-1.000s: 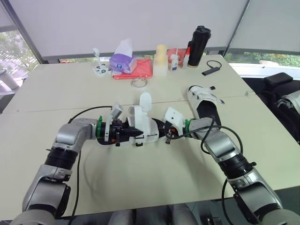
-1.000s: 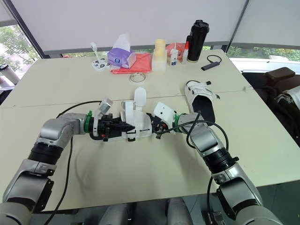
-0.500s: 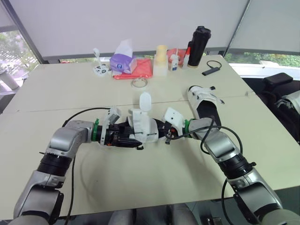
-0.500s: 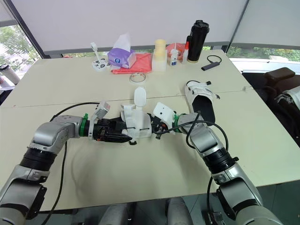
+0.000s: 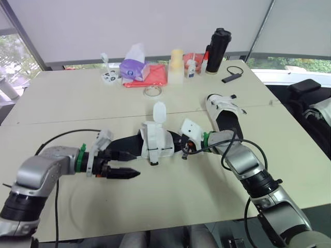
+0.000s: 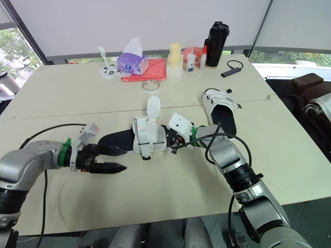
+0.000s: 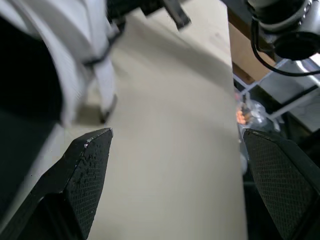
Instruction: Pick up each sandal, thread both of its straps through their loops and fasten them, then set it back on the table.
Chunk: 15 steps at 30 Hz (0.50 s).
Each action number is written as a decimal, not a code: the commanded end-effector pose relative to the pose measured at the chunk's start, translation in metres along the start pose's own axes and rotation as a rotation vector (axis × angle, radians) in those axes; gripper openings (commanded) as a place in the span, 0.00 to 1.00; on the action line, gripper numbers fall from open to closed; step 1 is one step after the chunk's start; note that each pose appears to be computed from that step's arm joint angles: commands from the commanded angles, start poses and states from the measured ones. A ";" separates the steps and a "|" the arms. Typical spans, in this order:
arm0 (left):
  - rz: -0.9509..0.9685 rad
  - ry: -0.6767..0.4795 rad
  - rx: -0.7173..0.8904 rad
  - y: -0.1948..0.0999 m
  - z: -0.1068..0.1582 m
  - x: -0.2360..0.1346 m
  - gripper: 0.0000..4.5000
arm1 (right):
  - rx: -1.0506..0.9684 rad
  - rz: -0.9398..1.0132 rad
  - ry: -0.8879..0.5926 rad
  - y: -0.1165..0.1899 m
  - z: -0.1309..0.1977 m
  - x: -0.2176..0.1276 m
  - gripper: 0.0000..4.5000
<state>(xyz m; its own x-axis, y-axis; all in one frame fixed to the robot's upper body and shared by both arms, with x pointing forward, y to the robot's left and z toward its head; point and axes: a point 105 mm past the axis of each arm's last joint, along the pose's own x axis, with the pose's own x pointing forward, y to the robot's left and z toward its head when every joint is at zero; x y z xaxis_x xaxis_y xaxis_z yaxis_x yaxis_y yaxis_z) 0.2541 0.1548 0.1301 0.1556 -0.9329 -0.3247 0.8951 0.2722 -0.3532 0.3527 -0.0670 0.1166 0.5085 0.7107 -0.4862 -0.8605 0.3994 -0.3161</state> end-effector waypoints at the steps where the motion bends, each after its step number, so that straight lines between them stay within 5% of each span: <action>1: 0.002 -0.021 0.010 -0.003 -0.003 0.008 0.96 | 0.005 0.022 0.013 0.006 -0.003 0.003 0.00; 6: 0.107 -0.074 0.005 0.025 -0.026 0.025 0.96 | 0.002 0.025 0.010 0.006 -0.002 0.002 0.00; 15: 0.169 -0.215 0.051 0.041 -0.016 0.052 0.96 | 0.007 0.022 0.015 0.009 -0.003 0.000 0.00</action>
<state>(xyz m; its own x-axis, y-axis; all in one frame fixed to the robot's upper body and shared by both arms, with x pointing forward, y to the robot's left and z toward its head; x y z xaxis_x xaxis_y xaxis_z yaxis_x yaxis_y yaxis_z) 0.2866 0.1216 0.0817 0.3566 -0.9150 -0.1886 0.8664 0.3994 -0.2997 0.3511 -0.0695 0.1161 0.5122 0.7040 -0.4920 -0.8586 0.4072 -0.3113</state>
